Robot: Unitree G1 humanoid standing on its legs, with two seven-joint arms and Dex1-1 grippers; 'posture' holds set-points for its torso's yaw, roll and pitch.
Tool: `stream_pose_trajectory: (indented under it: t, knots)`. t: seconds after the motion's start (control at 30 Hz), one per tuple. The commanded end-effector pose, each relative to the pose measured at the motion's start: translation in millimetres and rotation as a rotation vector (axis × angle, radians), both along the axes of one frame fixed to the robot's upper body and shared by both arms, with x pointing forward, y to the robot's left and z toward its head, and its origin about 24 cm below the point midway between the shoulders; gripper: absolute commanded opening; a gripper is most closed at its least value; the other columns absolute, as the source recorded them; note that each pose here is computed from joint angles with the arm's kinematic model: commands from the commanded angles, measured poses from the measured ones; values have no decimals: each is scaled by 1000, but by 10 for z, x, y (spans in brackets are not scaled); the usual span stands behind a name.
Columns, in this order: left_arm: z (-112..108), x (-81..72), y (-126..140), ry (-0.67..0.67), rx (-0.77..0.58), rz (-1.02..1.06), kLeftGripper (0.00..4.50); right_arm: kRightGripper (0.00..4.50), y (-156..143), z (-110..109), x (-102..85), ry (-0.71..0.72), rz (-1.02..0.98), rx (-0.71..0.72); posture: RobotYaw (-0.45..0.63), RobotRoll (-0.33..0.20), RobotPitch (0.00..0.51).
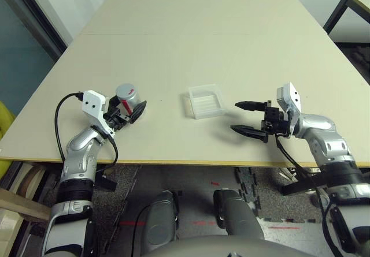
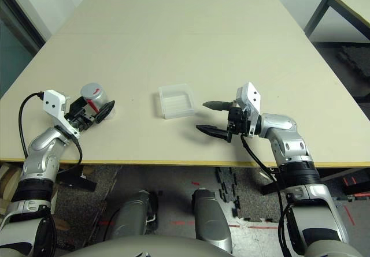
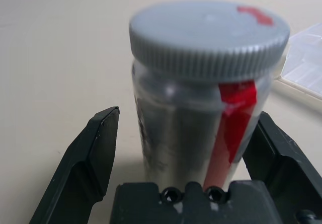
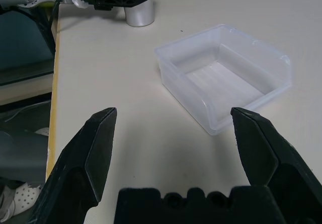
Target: Pour the medicine from the bottle into the box.
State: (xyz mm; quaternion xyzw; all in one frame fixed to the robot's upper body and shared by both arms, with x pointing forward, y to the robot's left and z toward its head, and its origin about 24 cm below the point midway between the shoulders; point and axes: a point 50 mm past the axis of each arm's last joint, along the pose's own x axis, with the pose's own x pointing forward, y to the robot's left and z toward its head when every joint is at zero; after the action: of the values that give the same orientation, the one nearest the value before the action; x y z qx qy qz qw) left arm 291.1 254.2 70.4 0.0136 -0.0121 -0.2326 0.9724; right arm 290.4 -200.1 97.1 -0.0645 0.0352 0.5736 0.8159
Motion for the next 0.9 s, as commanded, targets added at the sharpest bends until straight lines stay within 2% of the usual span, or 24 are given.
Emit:
stream_pose_trajectory:
  t: [0.03,0.53,0.9]
  knots:
    - [-11,51,-59,-3,7,-8,4453,4500,-43,8,-10,-12,-12,6,-138,0,95]
    - [-29,110,-223,-25,-23,32,4453,4500,-61,-49,-19,-6,-19,6,-139,0,94]
    - [15,157,-231,-45,-27,59,4453,4500,-66,-77,-24,0,-22,4,-141,0,93]
